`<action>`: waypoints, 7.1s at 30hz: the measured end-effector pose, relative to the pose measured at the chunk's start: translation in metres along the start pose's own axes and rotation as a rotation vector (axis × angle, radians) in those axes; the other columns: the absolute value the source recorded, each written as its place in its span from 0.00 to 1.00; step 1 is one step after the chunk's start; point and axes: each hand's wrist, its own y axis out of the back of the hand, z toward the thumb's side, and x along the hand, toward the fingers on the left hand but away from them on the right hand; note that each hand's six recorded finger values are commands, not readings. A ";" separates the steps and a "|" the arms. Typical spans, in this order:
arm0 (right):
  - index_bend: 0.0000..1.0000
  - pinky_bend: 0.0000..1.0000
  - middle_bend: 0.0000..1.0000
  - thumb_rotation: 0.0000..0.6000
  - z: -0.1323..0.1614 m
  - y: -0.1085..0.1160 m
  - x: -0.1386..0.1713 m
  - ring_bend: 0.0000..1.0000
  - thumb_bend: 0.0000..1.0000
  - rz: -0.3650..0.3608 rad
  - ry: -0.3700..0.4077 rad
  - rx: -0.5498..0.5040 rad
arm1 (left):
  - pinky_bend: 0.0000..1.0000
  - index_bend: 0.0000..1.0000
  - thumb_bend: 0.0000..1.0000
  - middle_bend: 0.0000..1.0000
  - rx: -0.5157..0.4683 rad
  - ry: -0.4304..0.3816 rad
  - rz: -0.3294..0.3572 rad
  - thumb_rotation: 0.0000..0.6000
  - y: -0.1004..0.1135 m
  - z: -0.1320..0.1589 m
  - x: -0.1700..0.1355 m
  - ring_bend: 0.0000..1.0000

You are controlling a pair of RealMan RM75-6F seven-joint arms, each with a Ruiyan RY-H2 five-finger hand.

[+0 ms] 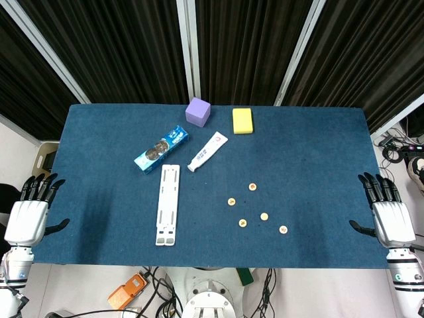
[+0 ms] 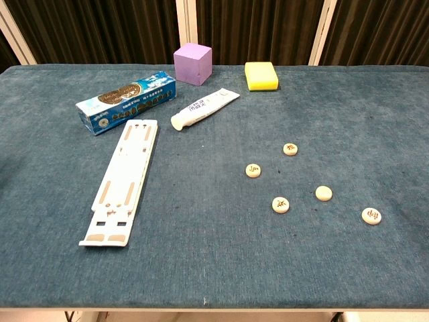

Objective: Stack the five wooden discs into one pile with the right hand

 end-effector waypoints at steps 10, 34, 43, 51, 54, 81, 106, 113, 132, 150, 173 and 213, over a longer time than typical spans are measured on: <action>0.10 0.15 0.11 1.00 0.016 -0.006 -0.005 0.00 0.19 0.024 0.068 -0.021 | 0.00 0.15 0.00 0.07 0.002 0.003 -0.003 1.00 0.000 0.001 -0.002 0.00; 0.44 0.22 0.14 1.00 0.228 -0.122 -0.059 0.08 0.40 0.348 0.648 0.043 | 0.00 0.15 0.00 0.07 -0.010 0.029 -0.006 1.00 -0.004 -0.007 -0.011 0.00; 0.47 0.20 0.14 1.00 0.238 -0.137 -0.060 0.08 0.48 0.342 0.665 0.080 | 0.00 0.15 0.00 0.07 -0.014 0.034 -0.008 1.00 -0.006 -0.009 -0.011 0.00; 0.48 0.19 0.14 1.00 0.237 -0.145 -0.059 0.08 0.50 0.359 0.662 0.101 | 0.00 0.15 0.00 0.07 -0.017 0.036 -0.012 1.00 -0.008 -0.010 -0.012 0.00; 0.48 0.19 0.14 1.00 0.236 -0.148 -0.059 0.08 0.50 0.362 0.658 0.104 | 0.00 0.15 0.00 0.07 -0.018 0.037 -0.011 1.00 -0.009 -0.010 -0.012 0.00; 0.53 0.19 0.15 1.00 0.254 -0.125 -0.107 0.08 0.55 0.303 0.590 0.081 | 0.00 0.15 0.00 0.07 -0.025 0.045 -0.016 1.00 -0.013 -0.015 -0.013 0.00; 0.50 0.19 0.15 1.00 0.274 -0.142 -0.124 0.08 0.55 0.340 0.574 0.101 | 0.00 0.15 0.00 0.08 -0.023 0.057 -0.025 1.00 -0.015 -0.018 -0.015 0.00; 0.46 0.19 0.15 1.00 0.274 -0.143 -0.123 0.08 0.55 0.346 0.575 0.105 | 0.00 0.15 0.00 0.08 -0.026 0.059 -0.027 1.00 -0.015 -0.020 -0.015 0.00; 0.45 0.19 0.15 1.00 0.240 -0.129 -0.140 0.08 0.43 0.304 0.467 0.100 | 0.00 0.15 0.00 0.07 -0.027 0.050 -0.025 1.00 -0.015 -0.018 -0.013 0.00; 0.48 0.19 0.15 1.00 0.219 -0.144 -0.158 0.08 0.43 0.340 0.382 0.133 | 0.00 0.15 0.00 0.07 -0.021 0.052 -0.028 1.00 -0.015 -0.017 -0.014 0.00; 0.55 0.19 0.17 1.00 0.222 -0.137 -0.159 0.08 0.47 0.319 0.394 0.108 | 0.00 0.15 0.00 0.08 -0.018 0.052 -0.025 1.00 -0.013 -0.017 -0.012 0.00; 0.52 0.19 0.17 1.00 0.274 -0.125 -0.125 0.08 0.47 0.332 0.558 0.123 | 0.00 0.15 0.00 0.07 -0.030 0.064 -0.026 1.00 -0.018 -0.023 -0.016 0.00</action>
